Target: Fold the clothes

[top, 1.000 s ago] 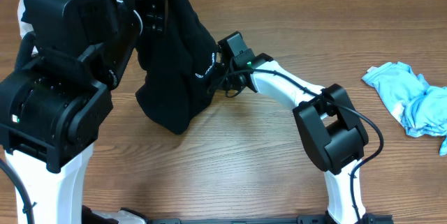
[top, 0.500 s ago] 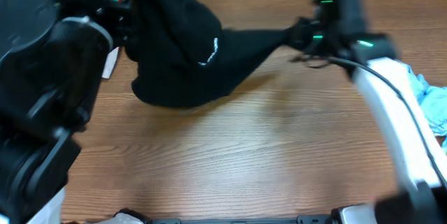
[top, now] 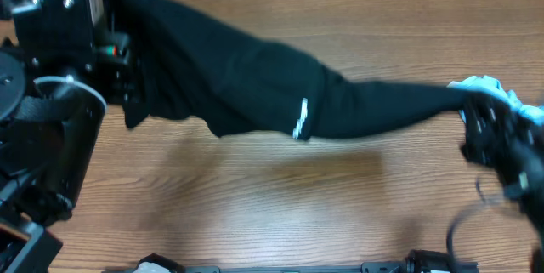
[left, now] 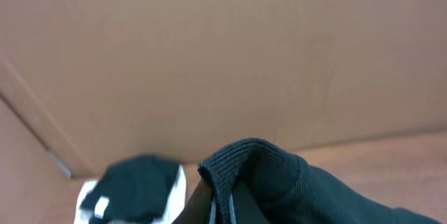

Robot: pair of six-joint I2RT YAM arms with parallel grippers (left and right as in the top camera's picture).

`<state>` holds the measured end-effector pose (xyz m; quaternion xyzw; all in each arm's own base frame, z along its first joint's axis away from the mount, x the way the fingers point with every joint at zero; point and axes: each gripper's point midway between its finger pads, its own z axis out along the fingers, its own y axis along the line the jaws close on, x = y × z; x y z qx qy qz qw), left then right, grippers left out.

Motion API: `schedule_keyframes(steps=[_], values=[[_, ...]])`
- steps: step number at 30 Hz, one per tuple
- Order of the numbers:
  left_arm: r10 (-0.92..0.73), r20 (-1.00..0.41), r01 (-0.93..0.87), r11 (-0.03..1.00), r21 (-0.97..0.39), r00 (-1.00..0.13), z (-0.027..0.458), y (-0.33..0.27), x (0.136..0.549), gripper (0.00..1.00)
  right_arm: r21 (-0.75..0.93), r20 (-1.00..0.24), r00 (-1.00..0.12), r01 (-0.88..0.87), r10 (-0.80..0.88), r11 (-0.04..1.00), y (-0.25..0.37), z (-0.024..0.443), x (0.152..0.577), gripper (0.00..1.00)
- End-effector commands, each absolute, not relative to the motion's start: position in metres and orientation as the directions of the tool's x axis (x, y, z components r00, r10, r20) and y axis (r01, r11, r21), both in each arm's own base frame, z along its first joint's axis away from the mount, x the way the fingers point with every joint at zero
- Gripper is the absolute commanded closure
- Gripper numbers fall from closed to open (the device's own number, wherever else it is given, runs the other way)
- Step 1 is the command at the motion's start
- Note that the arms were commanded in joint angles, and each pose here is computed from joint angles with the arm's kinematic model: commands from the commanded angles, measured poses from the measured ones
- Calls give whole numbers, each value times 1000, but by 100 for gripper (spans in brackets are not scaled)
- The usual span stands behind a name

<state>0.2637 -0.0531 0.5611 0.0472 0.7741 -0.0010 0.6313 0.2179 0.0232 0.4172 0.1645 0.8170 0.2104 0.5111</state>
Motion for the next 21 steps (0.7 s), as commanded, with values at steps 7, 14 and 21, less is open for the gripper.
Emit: schedule_keyframes(steps=[7, 14, 21], values=[[-13, -878, -133, 989, 58, -479, 487, -35, 281, 96, 393, -764, -464, 219, 449, 893, -5, 387, 214, 96], [40, -685, -160, 961, 227, -728, 398, -48, 348, 96, 325, -640, -667, 214, 381, 921, -7, 325, 293, 96], [-12, -571, -223, 927, 301, -821, 308, -35, 442, 95, 327, -537, -766, 196, 353, 924, -10, 236, 407, 96]])
